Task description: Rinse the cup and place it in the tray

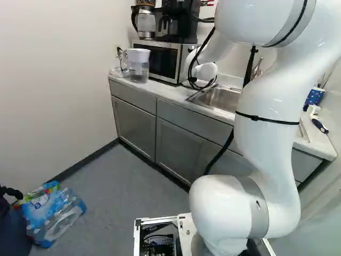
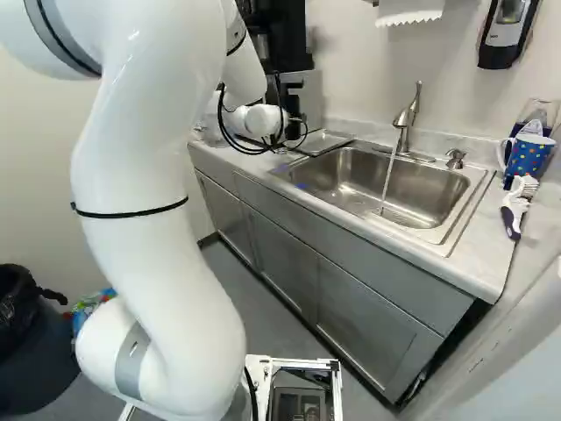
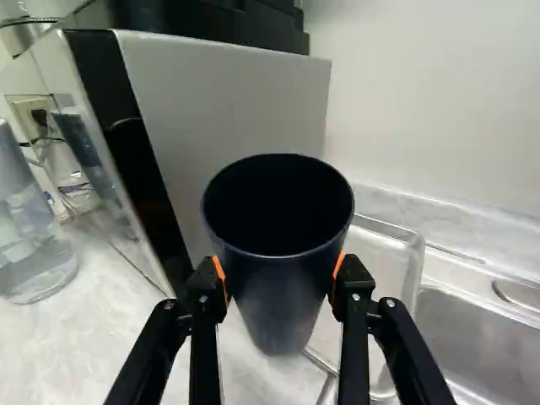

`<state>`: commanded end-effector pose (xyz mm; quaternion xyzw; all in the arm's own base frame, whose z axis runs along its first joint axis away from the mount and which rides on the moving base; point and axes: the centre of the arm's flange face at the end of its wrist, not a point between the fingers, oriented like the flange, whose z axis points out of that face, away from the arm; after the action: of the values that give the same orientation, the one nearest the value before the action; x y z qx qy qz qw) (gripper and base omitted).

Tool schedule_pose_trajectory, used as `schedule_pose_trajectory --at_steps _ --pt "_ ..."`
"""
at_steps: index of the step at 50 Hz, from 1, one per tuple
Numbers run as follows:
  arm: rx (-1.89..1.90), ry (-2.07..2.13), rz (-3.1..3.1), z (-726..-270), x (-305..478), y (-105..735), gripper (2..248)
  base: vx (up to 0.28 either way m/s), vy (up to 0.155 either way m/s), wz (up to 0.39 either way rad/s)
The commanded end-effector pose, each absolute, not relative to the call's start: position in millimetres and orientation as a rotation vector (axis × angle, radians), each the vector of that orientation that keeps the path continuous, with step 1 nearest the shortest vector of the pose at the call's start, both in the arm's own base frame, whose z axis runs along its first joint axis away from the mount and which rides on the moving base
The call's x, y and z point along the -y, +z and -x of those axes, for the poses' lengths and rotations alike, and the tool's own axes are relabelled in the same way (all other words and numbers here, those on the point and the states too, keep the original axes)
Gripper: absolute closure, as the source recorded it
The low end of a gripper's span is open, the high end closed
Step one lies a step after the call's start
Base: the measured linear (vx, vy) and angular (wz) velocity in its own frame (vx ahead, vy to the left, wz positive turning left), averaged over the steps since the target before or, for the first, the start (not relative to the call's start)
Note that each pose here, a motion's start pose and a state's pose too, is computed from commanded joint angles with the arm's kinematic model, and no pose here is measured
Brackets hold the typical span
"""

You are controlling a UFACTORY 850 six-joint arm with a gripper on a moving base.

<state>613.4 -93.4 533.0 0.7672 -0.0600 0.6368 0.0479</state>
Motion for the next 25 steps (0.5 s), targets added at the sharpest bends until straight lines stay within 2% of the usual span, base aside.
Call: schedule_pose_trajectory --at_steps 25 --pt "0.254 1.915 -2.302 -612 133 532 125 0.000 0.000 0.000"
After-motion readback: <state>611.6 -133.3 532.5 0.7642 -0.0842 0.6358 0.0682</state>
